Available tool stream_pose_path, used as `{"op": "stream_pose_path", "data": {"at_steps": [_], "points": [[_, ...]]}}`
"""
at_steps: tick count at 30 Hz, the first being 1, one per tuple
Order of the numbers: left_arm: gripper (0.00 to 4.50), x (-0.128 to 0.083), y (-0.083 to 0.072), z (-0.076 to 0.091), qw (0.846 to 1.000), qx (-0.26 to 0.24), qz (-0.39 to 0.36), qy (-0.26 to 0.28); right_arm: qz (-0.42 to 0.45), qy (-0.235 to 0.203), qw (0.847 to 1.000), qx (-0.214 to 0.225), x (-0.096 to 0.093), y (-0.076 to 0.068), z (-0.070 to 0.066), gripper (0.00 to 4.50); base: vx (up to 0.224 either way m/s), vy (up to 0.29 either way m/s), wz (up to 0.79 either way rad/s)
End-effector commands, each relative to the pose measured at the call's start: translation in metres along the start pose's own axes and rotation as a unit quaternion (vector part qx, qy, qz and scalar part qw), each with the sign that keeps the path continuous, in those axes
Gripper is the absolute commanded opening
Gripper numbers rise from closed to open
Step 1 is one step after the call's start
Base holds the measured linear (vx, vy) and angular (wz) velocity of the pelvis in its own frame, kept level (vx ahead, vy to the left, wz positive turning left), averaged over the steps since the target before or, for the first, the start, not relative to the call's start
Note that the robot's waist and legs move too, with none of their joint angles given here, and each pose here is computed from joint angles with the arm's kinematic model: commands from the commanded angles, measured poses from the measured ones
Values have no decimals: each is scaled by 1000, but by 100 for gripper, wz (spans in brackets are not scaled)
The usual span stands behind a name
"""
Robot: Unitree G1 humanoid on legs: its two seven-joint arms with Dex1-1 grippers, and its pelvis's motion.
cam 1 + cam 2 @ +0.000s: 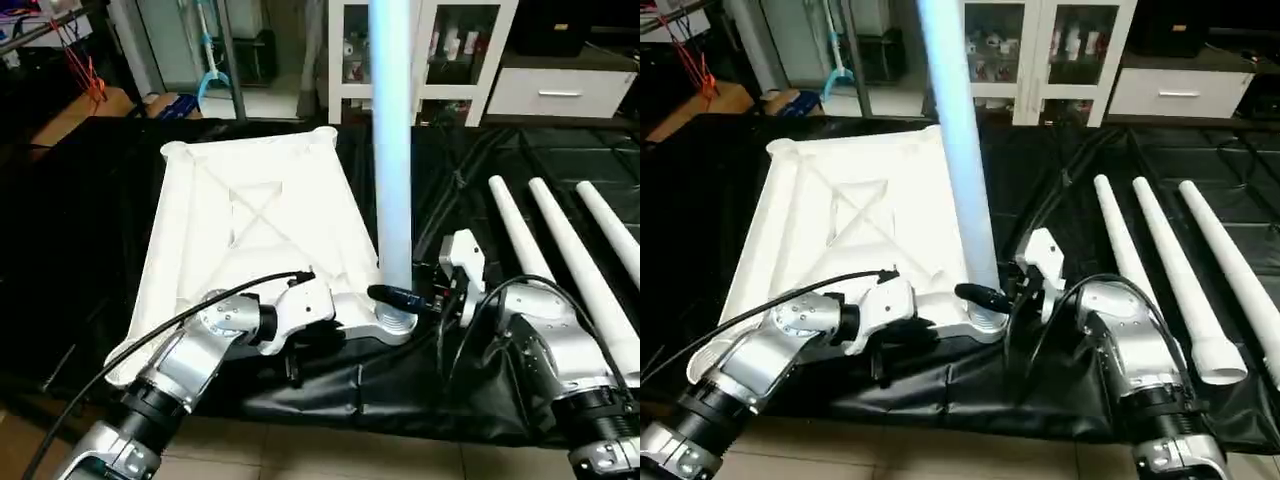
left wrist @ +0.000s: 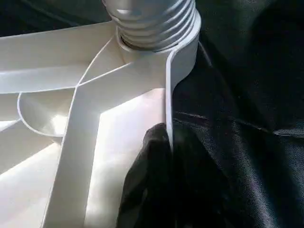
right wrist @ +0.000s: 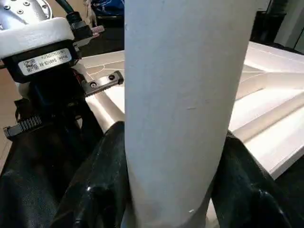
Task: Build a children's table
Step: Insert table leg to table base
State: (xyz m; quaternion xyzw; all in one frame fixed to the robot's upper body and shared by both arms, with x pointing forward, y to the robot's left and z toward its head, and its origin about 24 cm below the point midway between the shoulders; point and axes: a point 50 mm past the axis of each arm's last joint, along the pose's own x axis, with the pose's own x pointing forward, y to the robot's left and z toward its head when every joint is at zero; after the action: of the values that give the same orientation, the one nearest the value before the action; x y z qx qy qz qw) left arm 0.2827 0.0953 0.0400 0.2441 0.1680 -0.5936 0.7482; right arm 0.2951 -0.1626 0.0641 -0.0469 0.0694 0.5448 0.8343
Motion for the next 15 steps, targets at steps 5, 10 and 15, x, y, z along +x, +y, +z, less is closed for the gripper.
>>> {"op": "stream_pose_path", "data": {"at_steps": [5, 10, 15], "points": [[0, 3, -7, -12, 1000, -12, -15, 24, -54, 20, 994, 98, -8, -2, -27, 186, 0, 0, 0], [0, 2, -8, -13, 999, -13, -16, 25, -61, 23, 991, 118, -11, -2, -32, 186, 0, 0, 0], [0, 2, -8, -13, 999, -13, -16, 25, -66, 33, 988, 137, -17, 3, -42, 186, 0, 0, 0]]}}
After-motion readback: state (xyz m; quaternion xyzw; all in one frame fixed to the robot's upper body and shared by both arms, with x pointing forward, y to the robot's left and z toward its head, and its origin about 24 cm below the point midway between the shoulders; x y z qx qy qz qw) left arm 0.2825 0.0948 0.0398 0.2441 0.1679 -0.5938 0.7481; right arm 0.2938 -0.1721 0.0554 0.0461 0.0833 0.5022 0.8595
